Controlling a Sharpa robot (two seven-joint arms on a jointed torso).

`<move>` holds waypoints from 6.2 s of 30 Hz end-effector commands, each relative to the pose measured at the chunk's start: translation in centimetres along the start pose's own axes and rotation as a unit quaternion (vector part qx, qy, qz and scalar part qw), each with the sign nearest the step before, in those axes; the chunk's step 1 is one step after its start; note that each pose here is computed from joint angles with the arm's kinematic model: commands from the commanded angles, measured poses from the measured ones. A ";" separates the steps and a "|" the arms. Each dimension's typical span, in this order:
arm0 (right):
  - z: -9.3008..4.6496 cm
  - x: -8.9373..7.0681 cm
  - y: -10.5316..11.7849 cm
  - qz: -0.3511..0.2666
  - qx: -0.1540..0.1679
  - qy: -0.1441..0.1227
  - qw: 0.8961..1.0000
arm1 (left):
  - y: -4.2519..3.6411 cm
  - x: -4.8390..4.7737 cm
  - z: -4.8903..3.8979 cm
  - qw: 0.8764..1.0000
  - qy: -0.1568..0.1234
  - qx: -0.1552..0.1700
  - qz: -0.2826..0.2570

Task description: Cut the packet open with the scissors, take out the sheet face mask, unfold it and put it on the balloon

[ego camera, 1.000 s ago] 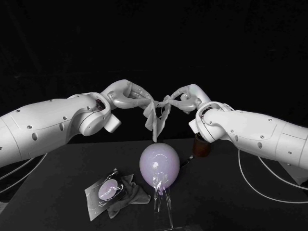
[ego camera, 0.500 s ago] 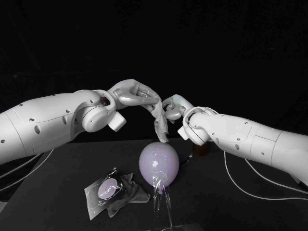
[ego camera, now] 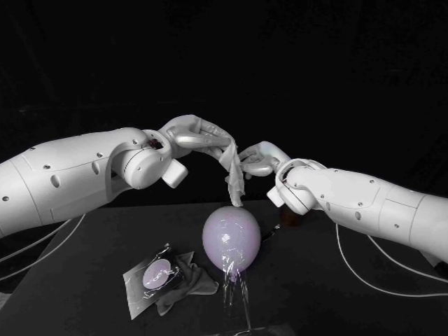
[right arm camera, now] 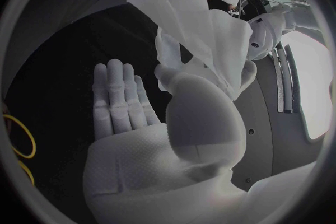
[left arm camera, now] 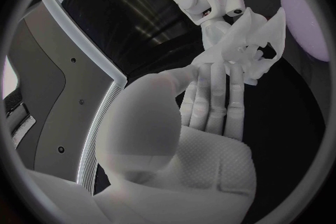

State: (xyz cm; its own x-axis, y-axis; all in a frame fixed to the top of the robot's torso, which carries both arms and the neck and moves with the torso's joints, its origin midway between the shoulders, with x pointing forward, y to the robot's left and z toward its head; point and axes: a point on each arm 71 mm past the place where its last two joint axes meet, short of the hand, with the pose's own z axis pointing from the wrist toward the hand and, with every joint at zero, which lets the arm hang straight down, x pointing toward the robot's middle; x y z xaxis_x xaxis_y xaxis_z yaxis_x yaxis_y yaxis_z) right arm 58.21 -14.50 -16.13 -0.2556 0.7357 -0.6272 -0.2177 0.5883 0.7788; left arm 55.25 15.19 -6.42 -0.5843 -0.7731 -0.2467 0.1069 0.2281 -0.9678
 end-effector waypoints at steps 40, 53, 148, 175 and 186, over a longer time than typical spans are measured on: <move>-13.0 2.1 0.6 -0.087 -0.162 -0.124 0.975 | 0.75 -0.97 -0.33 0.991 -0.112 -0.055 -0.058; -11.6 4.1 1.6 -0.087 -0.137 -0.133 0.978 | 0.97 -0.84 -0.37 0.990 -0.115 -0.061 -0.060; -5.7 4.7 2.0 -0.159 -0.142 -0.193 0.958 | 0.82 0.46 -0.47 0.992 -0.090 -0.060 -0.072; -5.1 3.9 2.6 -0.163 -0.157 -0.204 0.952 | 0.66 1.16 -0.47 0.993 -0.075 -0.059 -0.073; -5.8 3.4 2.9 -0.165 -0.182 -0.202 0.948 | 0.93 0.14 -0.50 0.991 -0.092 -0.061 -0.072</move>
State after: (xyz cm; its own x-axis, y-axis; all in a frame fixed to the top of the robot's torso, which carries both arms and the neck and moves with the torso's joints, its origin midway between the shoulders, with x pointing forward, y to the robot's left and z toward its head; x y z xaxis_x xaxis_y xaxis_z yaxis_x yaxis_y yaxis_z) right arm 51.58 -12.20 -16.72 0.1882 0.6227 -0.7595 -0.5150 0.7210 0.4636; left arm 54.82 15.64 -7.46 -0.4242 -0.8964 -0.1282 -0.0756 0.1762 -0.9814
